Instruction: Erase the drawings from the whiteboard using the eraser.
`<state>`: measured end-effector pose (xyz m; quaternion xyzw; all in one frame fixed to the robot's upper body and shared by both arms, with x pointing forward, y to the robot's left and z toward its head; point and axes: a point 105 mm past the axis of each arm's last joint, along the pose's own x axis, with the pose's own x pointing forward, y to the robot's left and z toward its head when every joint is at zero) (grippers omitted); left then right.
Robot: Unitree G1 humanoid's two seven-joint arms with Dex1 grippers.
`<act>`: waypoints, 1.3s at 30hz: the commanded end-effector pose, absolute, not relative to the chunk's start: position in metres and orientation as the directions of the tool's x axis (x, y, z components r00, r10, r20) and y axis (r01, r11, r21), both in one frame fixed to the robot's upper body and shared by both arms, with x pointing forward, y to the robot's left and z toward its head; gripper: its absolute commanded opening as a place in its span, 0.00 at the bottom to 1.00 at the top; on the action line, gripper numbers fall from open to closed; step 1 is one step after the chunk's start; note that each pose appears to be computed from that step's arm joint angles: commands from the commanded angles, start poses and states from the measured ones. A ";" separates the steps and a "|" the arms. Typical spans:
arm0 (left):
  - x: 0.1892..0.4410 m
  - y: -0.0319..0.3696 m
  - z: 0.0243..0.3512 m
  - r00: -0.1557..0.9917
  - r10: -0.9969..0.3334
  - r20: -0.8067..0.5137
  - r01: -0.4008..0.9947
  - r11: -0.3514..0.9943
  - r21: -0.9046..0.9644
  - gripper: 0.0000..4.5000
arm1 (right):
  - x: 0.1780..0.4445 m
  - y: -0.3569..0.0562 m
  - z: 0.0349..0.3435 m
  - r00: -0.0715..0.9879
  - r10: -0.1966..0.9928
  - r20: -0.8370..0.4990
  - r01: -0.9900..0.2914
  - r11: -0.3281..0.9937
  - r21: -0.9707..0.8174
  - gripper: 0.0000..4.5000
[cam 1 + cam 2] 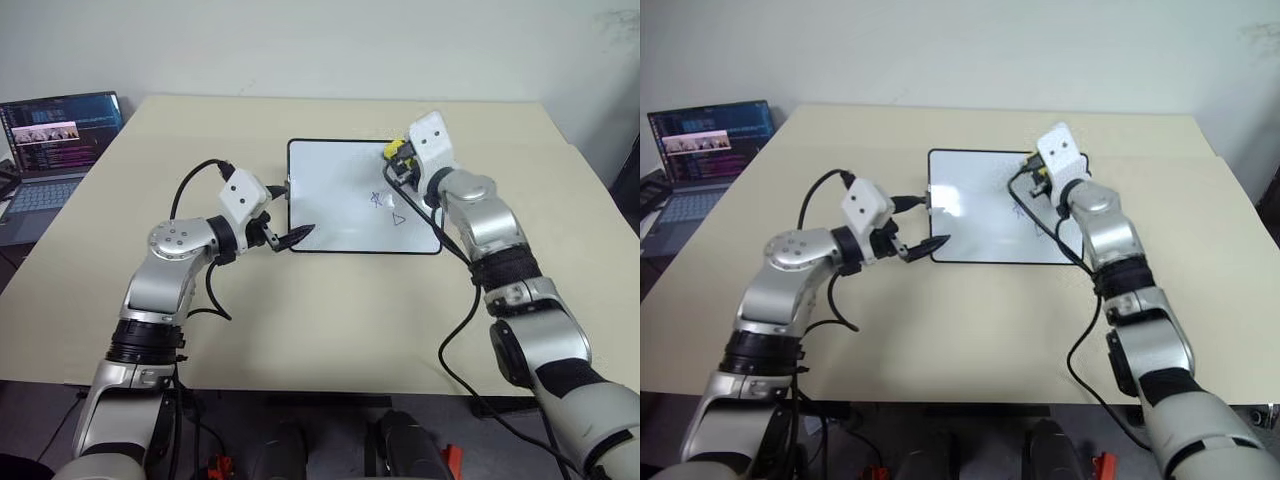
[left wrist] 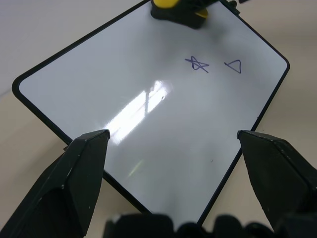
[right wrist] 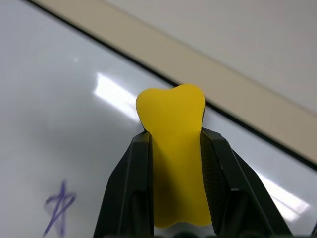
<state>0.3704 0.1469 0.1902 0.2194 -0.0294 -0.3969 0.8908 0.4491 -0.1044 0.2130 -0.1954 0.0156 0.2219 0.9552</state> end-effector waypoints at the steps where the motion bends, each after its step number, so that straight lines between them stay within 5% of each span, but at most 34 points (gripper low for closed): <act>1: 0.364 0.160 0.218 0.692 -0.718 -0.072 0.662 0.591 0.461 1.00 | 0.426 -0.119 0.247 0.872 0.481 -0.087 -0.474 0.790 -0.389 0.22; 11: 0.353 0.185 0.229 0.689 -0.712 -0.134 0.674 0.561 0.481 1.00 | 0.382 -0.171 0.254 0.846 0.492 -0.204 -0.514 0.653 -0.556 0.22; 21: 0.348 0.187 0.229 0.681 -0.714 -0.164 0.689 0.547 0.476 1.00 | 0.384 -0.201 0.258 0.876 0.435 -0.208 -0.466 0.657 -0.592 0.22; 39: 0.350 0.179 0.227 0.656 -0.734 -0.173 0.710 0.523 0.472 1.00 | 0.386 -0.179 0.259 0.853 0.495 -0.164 -0.496 0.675 -0.546 0.22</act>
